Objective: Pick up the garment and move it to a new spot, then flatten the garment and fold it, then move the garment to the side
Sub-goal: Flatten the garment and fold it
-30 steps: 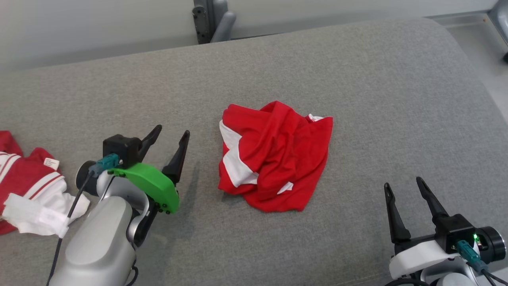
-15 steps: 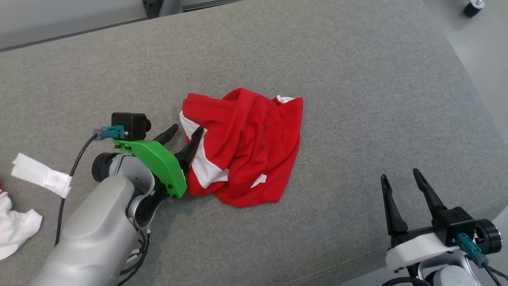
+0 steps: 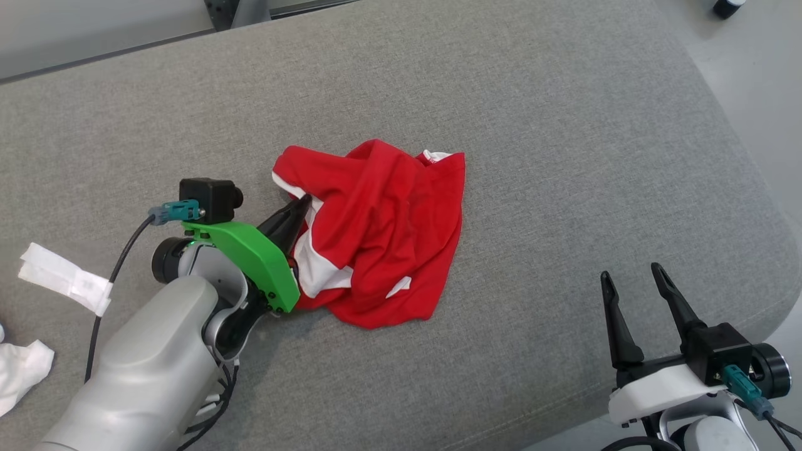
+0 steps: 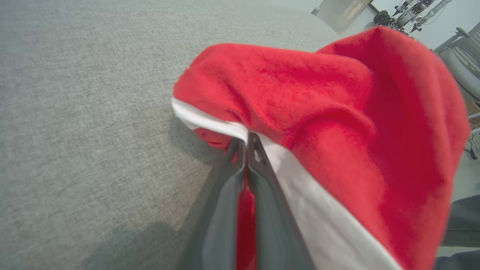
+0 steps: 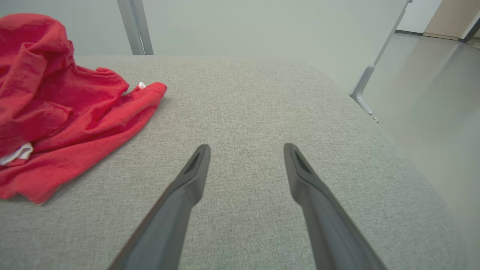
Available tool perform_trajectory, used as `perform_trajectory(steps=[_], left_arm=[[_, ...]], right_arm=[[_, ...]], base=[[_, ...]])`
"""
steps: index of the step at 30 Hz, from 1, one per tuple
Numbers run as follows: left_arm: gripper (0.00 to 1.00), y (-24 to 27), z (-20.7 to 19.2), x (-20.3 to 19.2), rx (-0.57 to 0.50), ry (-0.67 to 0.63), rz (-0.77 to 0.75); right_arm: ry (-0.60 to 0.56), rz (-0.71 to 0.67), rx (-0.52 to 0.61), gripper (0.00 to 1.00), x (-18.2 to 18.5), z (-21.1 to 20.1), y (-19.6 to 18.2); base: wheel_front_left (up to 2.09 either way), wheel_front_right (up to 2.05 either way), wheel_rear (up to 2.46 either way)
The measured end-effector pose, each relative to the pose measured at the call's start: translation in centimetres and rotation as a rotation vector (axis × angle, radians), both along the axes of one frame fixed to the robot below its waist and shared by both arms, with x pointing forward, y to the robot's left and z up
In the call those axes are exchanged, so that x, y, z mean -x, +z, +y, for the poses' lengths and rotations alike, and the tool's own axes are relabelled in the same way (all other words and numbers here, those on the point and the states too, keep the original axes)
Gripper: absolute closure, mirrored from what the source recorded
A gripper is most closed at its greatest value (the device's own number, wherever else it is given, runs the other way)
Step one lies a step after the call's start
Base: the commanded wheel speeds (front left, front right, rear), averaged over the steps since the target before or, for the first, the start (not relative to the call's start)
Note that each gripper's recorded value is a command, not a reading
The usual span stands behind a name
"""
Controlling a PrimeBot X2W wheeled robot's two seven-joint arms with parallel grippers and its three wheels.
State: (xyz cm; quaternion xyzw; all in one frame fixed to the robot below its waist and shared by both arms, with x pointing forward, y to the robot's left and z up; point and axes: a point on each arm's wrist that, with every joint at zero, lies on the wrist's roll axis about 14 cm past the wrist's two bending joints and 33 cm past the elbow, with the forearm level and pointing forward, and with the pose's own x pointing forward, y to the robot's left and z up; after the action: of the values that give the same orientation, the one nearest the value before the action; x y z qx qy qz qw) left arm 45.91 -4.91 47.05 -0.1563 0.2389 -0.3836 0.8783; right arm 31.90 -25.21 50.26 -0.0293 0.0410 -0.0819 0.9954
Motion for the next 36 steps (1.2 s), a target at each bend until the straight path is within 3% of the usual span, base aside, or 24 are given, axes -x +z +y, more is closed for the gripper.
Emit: perform_trajectory(steps=[11,21,28,36], left_arm=[[1.0,6.0,1.1,-0.9,0.051,0.028,-0.193],[1.0,17.4,3.6,1.4,0.143,0.133,-0.413],[1.0,25.3,4.9,5.7,0.357,0.244,-0.505],[1.0,26.8,1.5,7.9,0.456,0.228,-0.488]], right_arm=[[0.006,0.009,-0.024,0.0,0.9,0.4,-0.5],[0.106,-0.018,-0.043,0.0,-0.6,3.3,-0.1],[0.186,-0.036,-0.061,0.0,-1.8,5.8,0.3],[0.229,-0.075,-0.093,0.0,-2.9,7.3,1.4]], base=[[0.0,0.0,0.0],[0.0,0.0,0.0],[0.0,0.0,0.0],[0.0,0.0,0.0]])
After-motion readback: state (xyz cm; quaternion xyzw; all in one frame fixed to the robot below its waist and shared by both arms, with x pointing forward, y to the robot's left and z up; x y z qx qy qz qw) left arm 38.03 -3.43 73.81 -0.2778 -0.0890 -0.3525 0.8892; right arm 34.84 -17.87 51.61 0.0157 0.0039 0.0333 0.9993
